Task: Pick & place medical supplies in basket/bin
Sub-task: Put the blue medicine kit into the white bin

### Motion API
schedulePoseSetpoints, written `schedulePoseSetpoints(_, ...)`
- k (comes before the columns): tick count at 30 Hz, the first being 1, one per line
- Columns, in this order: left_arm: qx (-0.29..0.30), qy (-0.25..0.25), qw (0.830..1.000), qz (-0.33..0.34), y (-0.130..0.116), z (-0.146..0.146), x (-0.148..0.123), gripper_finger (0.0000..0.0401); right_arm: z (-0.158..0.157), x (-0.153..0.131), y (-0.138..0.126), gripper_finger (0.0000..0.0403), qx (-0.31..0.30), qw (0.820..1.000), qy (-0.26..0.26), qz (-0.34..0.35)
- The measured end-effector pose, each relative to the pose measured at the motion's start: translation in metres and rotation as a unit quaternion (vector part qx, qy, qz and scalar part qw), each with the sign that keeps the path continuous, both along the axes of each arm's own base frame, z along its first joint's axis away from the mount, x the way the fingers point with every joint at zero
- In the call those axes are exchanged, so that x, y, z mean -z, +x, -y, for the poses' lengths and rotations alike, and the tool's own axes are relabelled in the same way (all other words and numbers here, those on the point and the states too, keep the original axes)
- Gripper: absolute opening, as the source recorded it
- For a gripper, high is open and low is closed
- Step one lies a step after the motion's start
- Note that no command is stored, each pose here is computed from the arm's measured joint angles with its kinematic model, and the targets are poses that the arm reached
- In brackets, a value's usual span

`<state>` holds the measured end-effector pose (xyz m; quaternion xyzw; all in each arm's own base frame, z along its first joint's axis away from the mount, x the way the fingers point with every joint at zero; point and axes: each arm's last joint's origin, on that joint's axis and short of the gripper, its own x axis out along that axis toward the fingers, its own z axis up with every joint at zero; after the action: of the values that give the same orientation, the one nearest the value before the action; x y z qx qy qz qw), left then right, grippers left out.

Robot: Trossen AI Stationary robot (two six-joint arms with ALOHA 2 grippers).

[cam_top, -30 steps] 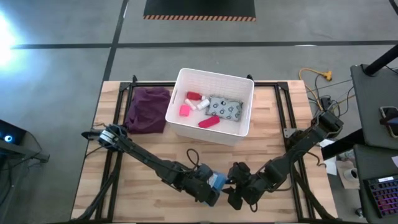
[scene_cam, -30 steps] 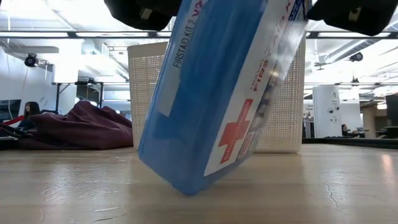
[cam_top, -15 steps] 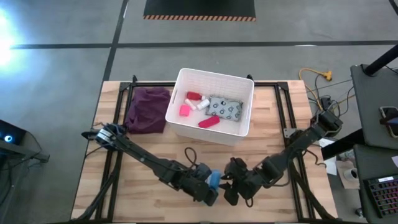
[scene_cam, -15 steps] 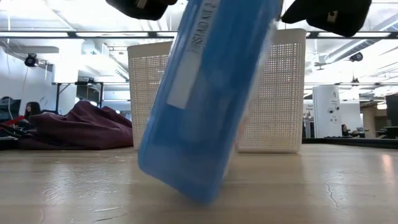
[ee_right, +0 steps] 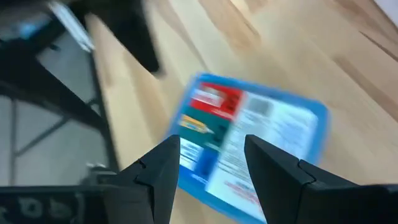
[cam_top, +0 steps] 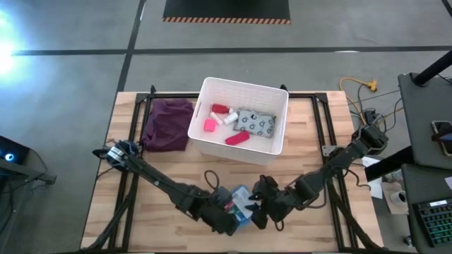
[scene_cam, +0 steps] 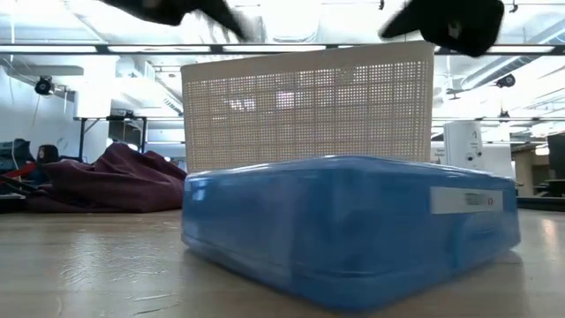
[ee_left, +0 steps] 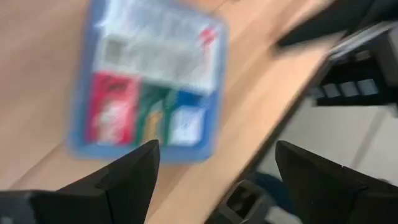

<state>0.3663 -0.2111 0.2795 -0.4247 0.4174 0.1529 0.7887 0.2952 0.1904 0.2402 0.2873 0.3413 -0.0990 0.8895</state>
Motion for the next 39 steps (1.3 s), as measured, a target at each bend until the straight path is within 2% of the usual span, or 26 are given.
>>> schedulePoseSetpoints(3,-0.015,0.010,0.999,-0.048,-0.014,0.007,0.006,0.0301,0.000,0.008,-0.010,0.0173,0.006,0.999,-0.003,-0.051)
schedulePoseSetpoints(6,-0.047,0.022,0.996,-0.066,-0.026,0.015,0.020,0.0301,-0.001,0.028,-0.025,0.0173,0.031,0.994,-0.004,-0.105)
schedulePoseSetpoints(10,-0.095,0.050,0.992,-0.068,-0.034,0.015,0.038,0.0296,-0.002,0.057,-0.040,0.0173,0.053,0.989,0.037,-0.131)
schedulePoseSetpoints(16,-0.134,0.082,0.985,-0.067,-0.028,-0.007,0.060,0.0241,0.005,0.081,-0.054,0.0173,0.083,0.984,0.045,-0.150)
schedulePoseSetpoints(19,-0.135,0.074,0.986,-0.061,-0.022,-0.018,0.076,0.0207,0.012,0.092,-0.058,0.0173,0.097,0.981,0.038,-0.162)
schedulePoseSetpoints(21,-0.137,0.066,0.987,-0.050,-0.019,-0.023,0.085,0.0188,0.012,0.095,-0.058,0.0173,0.093,0.982,0.044,-0.157)
schedulePoseSetpoints(25,-0.149,0.052,0.987,-0.034,-0.016,-0.033,0.100,0.0162,-0.001,0.101,-0.058,0.0172,0.047,0.985,0.062,-0.153)
schedulePoseSetpoints(31,-0.156,0.032,0.987,-0.008,-0.015,-0.036,0.110,0.0148,-0.012,0.118,-0.049,0.0167,0.034,0.982,0.054,-0.175)
schedulePoseSetpoints(35,-0.153,0.024,0.988,-0.012,-0.015,-0.036,0.111,0.0148,-0.018,0.115,-0.040,0.0167,0.022,0.987,0.029,-0.158)
schedulePoseSetpoints(39,-0.151,0.025,0.988,-0.016,-0.016,-0.037,0.112,0.0148,-0.017,0.110,-0.033,0.0165,0.015,0.990,-0.020,-0.137)
